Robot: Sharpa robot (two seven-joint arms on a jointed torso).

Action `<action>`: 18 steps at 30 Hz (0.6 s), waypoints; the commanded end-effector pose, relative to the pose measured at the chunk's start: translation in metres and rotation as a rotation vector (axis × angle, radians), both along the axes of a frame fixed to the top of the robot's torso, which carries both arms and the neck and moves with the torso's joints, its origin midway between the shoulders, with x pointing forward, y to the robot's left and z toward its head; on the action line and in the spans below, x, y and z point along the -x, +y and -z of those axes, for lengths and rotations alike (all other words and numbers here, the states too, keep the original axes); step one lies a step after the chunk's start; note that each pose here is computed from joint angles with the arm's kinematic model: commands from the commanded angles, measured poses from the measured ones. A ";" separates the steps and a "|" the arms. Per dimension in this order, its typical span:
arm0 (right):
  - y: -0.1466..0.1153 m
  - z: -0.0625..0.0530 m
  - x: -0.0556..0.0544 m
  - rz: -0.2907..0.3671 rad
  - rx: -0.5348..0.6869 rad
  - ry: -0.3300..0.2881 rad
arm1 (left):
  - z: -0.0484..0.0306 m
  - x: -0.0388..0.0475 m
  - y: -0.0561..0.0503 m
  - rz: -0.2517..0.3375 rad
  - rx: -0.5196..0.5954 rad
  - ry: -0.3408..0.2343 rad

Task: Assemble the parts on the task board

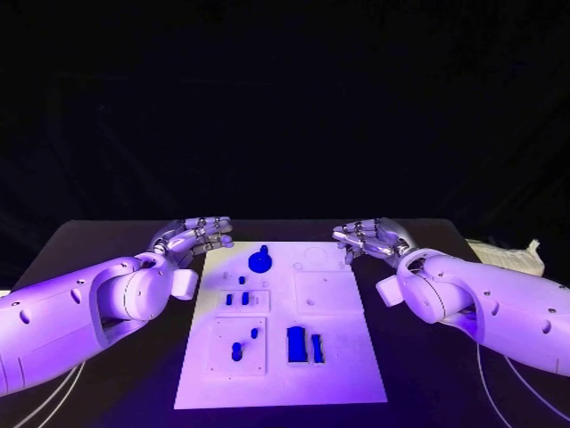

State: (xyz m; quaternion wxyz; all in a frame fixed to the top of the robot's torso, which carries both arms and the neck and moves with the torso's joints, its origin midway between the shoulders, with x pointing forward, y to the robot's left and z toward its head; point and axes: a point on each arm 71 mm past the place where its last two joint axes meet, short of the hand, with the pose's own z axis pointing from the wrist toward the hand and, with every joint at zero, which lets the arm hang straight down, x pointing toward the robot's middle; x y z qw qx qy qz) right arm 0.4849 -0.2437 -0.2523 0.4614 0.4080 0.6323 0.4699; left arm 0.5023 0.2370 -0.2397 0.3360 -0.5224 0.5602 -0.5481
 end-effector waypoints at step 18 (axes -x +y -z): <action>0.012 -0.005 -0.008 0.112 -0.172 -0.056 | 0.0040 0.0049 -0.011 -0.083 -0.020 -0.047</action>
